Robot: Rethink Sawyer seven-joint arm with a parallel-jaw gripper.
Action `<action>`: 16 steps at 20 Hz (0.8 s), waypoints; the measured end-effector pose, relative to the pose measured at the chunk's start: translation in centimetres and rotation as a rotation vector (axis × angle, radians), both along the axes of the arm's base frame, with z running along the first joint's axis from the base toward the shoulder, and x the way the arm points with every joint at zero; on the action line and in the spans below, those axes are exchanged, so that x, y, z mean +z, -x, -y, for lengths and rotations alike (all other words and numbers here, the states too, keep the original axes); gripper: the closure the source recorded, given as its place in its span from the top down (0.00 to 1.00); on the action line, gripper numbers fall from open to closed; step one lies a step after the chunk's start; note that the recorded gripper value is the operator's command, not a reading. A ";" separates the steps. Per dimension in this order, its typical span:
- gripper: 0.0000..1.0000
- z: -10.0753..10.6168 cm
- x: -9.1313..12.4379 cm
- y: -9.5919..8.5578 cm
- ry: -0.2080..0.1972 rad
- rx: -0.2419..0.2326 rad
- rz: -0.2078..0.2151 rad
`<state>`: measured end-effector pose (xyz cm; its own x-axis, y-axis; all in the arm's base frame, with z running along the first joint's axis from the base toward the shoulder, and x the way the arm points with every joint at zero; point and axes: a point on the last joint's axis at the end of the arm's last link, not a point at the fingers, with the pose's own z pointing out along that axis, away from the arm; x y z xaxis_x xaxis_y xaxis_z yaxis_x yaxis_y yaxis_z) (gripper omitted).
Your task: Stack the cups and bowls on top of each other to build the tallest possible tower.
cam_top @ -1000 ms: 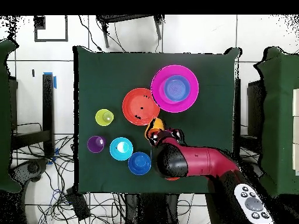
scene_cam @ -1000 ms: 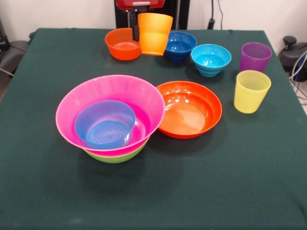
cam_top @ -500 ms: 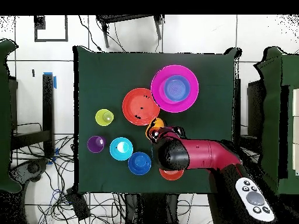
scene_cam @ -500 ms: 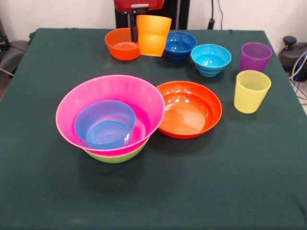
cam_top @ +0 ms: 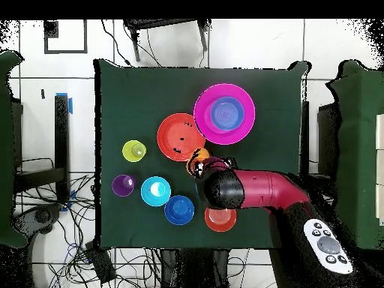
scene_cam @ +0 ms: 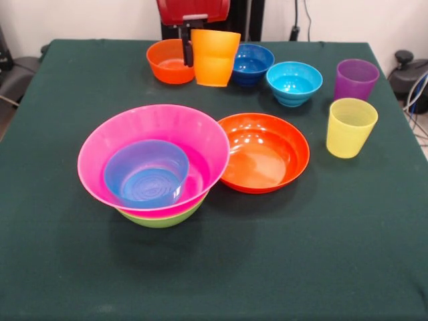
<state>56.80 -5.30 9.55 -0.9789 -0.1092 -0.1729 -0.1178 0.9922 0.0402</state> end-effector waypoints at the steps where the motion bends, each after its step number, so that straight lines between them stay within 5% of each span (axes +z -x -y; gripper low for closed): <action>1: 0.00 -0.2 0.0 -0.2 -0.006 -0.002 -0.005; 16: 0.00 -0.9 0.8 -1.5 -0.057 -0.034 -0.004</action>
